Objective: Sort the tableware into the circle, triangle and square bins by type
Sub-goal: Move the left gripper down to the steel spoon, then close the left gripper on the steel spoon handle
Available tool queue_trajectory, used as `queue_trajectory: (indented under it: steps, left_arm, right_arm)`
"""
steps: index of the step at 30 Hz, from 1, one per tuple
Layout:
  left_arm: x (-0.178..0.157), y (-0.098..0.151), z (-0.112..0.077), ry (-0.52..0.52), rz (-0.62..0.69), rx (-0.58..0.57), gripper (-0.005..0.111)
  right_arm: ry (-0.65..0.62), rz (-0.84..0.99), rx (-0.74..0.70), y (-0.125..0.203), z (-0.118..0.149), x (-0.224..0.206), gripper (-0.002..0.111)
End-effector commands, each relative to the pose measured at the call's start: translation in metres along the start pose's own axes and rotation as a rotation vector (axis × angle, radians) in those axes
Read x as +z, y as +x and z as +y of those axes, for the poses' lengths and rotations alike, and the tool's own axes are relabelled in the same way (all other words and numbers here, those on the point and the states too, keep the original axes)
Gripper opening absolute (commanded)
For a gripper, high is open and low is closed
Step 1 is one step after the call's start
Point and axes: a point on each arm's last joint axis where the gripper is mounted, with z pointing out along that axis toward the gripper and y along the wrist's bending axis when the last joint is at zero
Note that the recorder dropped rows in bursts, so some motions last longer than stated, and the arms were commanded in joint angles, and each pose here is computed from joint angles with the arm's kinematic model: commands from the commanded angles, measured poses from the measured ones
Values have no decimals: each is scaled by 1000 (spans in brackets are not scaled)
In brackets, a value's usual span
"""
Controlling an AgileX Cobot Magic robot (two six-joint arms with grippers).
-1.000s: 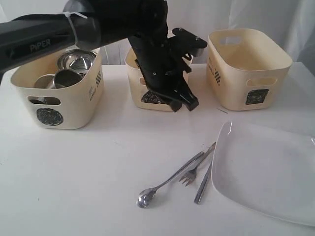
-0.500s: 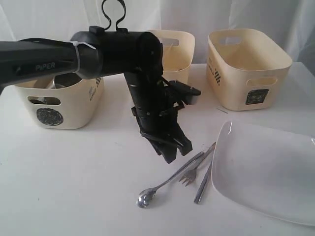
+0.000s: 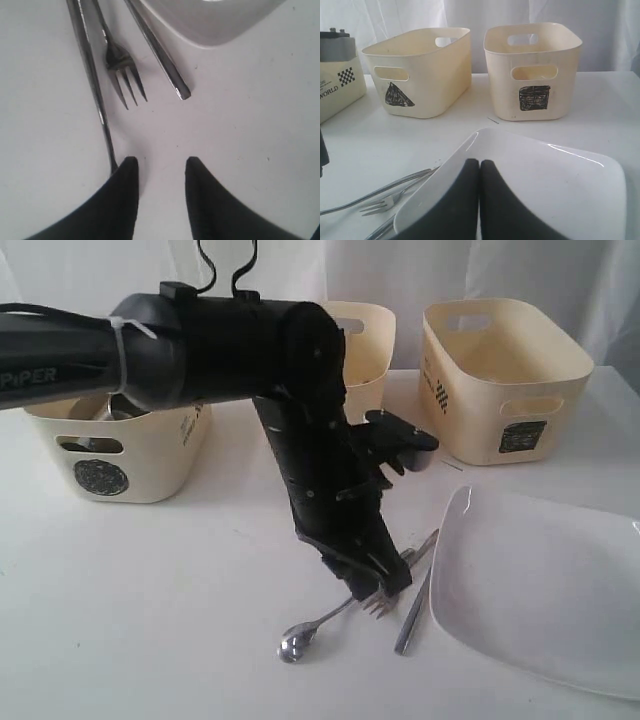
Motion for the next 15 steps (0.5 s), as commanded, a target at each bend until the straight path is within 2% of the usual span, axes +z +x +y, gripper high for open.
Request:
queue_trajectory:
  steps: [1, 11, 15]
  left_arm:
    - [6, 10, -10, 4, -2, 11, 37]
    - [23, 19, -7, -12, -13, -2, 37]
    - [26, 18, 0, -76, -46, 33, 37]
  right_arm:
    - [4, -14, 0, 0, 0, 0, 0]
    - [5, -12, 0, 0, 0, 0, 0]
    - [5, -12, 0, 0, 0, 0, 0]
